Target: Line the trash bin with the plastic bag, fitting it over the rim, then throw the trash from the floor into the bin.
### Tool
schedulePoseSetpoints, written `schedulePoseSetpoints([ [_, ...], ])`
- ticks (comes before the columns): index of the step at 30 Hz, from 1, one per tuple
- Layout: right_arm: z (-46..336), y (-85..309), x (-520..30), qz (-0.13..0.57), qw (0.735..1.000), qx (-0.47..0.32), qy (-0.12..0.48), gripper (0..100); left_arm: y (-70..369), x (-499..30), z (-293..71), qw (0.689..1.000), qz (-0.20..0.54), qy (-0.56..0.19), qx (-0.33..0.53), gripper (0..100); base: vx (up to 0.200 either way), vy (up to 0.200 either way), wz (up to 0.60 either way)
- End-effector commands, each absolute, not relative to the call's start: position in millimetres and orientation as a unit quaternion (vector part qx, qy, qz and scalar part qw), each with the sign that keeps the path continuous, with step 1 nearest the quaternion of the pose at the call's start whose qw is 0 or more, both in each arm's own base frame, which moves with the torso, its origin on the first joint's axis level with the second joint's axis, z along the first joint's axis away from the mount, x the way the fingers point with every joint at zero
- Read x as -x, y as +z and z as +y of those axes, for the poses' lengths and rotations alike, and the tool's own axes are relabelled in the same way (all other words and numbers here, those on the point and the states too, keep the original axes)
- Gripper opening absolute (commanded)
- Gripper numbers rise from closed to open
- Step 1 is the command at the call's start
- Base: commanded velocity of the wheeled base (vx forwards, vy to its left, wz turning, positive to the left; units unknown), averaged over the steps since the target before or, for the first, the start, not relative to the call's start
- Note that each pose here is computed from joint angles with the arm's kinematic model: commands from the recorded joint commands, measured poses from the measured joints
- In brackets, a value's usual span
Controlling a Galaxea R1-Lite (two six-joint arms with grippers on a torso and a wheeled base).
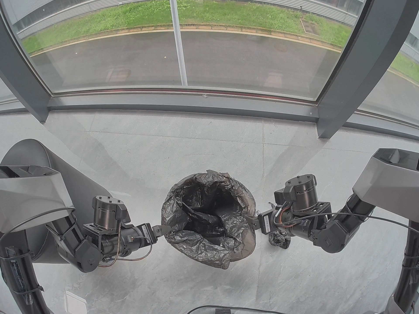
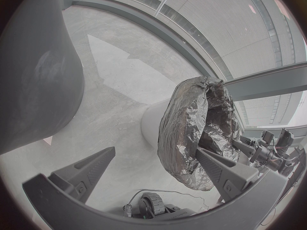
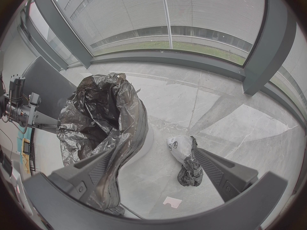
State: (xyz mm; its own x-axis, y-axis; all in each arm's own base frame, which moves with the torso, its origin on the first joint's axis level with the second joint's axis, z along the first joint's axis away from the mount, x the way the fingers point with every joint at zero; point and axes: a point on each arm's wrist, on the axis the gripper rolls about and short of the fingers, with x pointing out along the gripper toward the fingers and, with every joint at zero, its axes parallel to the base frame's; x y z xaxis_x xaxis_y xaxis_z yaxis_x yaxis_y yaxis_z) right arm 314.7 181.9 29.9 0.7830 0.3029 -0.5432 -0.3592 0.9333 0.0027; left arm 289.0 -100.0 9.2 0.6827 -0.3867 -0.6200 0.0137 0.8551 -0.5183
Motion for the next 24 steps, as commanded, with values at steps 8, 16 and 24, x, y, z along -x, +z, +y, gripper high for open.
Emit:
schedulePoseSetpoints([
  [8,170,29,-298,0.297,0.937,0.06,0.171,100,9,-289,-100,0.883,0.383,-0.11,0.25,100,0.0,0.0,0.0],
  [16,160,25,-294,0.309,0.935,0.058,0.162,100,9,-290,-100,0.883,0.382,-0.111,0.25,100,0.0,0.0,0.0],
  [24,158,32,-300,0.276,0.947,0.04,0.159,100,29,-288,-99,0.887,0.355,-0.111,0.273,100,0.0,0.0,0.0],
])
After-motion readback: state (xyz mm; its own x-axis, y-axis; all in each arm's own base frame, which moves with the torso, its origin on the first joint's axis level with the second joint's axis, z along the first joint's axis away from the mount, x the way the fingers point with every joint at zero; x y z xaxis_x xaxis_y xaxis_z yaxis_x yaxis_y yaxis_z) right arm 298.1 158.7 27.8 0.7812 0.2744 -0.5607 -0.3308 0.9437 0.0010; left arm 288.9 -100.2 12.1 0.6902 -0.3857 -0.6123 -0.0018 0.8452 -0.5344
